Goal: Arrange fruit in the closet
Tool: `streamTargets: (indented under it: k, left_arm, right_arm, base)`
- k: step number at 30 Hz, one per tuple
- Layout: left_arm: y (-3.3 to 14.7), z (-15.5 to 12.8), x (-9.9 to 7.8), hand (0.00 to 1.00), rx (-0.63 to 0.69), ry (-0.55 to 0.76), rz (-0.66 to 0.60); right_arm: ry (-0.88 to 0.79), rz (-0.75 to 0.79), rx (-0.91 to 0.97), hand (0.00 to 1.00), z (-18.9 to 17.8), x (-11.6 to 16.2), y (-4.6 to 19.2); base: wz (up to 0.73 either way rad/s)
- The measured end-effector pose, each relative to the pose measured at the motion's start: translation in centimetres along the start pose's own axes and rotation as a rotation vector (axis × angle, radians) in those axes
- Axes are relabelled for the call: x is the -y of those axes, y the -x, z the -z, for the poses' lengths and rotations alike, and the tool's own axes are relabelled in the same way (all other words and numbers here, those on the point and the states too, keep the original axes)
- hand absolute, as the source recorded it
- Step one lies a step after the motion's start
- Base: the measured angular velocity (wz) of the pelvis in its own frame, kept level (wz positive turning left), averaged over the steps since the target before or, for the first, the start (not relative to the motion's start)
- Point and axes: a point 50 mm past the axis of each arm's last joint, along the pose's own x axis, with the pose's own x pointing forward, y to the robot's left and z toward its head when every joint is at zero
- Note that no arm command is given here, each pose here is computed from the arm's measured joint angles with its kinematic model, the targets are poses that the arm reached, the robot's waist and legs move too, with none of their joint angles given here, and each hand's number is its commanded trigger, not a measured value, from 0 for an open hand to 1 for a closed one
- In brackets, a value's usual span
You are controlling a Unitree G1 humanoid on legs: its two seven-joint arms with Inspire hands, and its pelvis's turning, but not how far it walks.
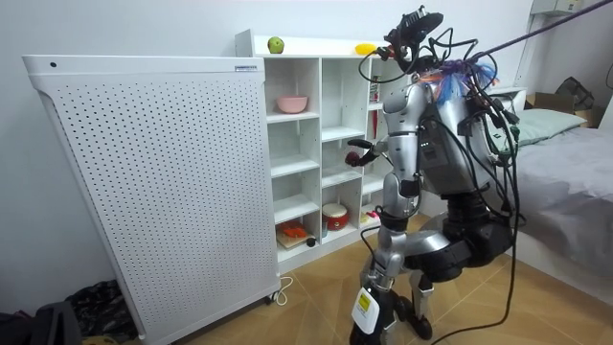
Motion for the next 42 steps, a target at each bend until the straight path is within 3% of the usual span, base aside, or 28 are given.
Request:
streamTargets:
  k: [9,29,35,42]
  left_arm:
    - [-0.1,0.6,-0.6,0.00,-0.010,-0.007,-0.012]
    - [0.0,0.8,-0.2,0.00,0.010,0.002,0.040]
    - [0.1,1.1,0.2,0.00,0.009,-0.031,0.070]
    - [0.0,1.0,0.1,0.00,-0.005,-0.027,0.115]
  right_arm:
    - [-0.016,0.006,0.005,0.00,-0.5,0.0,0.0]
    - [-0.039,0.016,0.044,0.00,-2.1,0.6,-0.1]
    - [-0.077,0.072,0.024,0.00,-1.7,3.4,-0.6]
    - [-0.038,0.118,0.001,0.00,-1.2,10.0,-0.2]
  base:
    - [0.00]
    - [0.00]
    - [-0.04]
    - [-0.09]
